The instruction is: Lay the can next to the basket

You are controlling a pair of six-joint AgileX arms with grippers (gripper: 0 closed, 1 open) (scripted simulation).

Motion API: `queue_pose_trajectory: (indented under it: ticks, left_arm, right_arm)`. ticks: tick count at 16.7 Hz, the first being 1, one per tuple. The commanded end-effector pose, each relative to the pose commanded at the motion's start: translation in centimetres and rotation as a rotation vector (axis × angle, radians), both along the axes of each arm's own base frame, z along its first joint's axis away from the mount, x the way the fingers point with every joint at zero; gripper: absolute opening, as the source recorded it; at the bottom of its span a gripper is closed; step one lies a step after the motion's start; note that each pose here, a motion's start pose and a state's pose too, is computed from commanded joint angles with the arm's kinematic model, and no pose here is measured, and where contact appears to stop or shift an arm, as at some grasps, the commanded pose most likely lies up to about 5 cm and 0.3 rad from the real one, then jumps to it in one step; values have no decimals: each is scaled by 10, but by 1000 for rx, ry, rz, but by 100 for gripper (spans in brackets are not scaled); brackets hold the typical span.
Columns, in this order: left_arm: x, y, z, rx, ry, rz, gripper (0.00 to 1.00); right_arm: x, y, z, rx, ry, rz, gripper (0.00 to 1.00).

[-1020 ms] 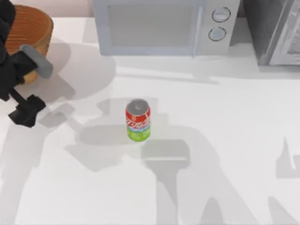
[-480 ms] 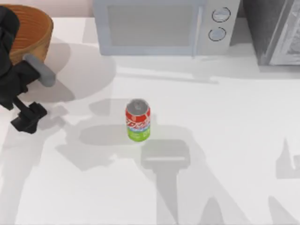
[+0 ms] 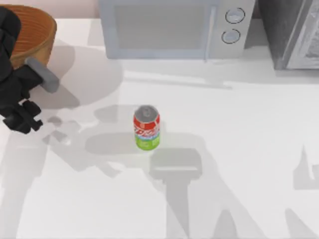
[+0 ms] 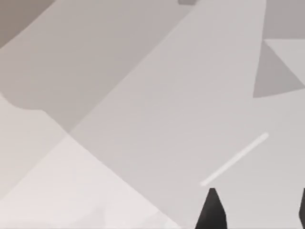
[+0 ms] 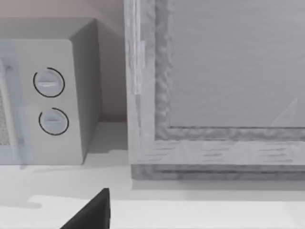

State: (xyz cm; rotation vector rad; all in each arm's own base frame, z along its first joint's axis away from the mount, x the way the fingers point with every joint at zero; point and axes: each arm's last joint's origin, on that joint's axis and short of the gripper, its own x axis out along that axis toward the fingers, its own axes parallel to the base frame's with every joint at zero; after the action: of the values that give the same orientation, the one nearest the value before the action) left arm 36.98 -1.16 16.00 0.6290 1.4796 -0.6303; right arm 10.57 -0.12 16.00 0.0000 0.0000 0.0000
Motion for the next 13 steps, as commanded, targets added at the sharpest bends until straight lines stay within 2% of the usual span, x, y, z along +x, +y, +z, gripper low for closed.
queue_pose_trajectory:
  ticks: [2, 3, 13]
  left_arm:
    - [0, 0, 0, 0, 0, 0, 2]
    - [0, 0, 0, 0, 0, 0, 0]
    - [0, -3, 1, -1, -3, 4, 0]
  right_arm:
    - [0, 0, 0, 0, 0, 0, 100]
    - [0, 0, 0, 0, 0, 0, 100]
    - [0, 0, 0, 0, 0, 0, 100]
